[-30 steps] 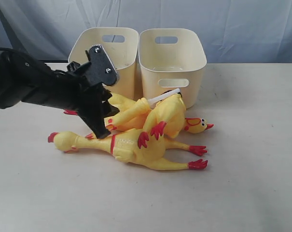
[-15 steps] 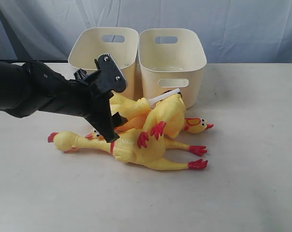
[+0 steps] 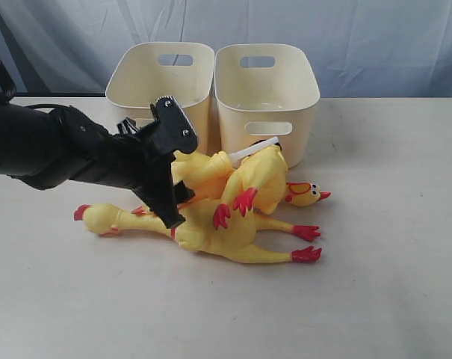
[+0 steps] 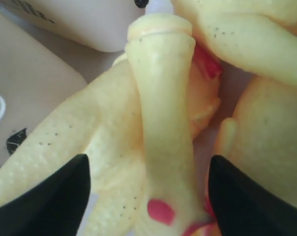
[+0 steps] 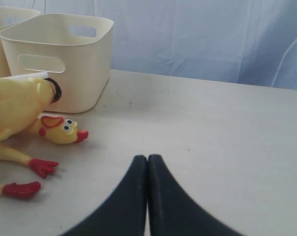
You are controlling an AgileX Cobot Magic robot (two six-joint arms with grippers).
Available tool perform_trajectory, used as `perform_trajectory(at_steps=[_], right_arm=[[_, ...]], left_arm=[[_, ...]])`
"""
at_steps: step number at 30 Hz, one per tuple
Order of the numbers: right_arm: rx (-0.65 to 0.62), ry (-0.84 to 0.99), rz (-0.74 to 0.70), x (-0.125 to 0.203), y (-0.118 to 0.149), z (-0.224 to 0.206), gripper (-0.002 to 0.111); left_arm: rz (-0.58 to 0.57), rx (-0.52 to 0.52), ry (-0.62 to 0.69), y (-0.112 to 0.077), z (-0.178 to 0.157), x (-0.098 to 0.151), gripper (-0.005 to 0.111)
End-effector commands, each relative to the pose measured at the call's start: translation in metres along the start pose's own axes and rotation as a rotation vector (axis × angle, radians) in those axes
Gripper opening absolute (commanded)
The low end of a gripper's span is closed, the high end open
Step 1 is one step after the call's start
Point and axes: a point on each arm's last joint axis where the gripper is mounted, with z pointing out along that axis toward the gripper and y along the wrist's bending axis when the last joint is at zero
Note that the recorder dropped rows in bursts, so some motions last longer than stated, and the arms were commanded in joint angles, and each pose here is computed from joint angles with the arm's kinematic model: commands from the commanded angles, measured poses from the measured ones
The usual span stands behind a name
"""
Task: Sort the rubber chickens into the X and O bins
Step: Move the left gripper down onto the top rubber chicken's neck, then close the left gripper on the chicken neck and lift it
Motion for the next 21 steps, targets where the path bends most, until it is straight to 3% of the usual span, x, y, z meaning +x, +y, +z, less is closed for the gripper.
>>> perform_trajectory(at_steps=[1, 11, 21], right_arm=[[0.006, -0.006, 0.004, 0.0009, -0.0002, 0.0001, -0.001], [0.006, -0.006, 0.004, 0.0009, -0.0002, 0.0001, -0.001], [0.006, -0.006, 0.004, 0.0009, -0.0002, 0.0001, -0.001]], left_arm=[[-0.008, -0.014, 0.010, -0.0003, 0.0059, 0.0019, 0.063], [0.026, -0.028, 0.014, 0.0008, 0.0068, 0.0026, 0.062], [0.026, 0.004, 0.017, -0.0021, 0.0068, 0.0029, 0.045]])
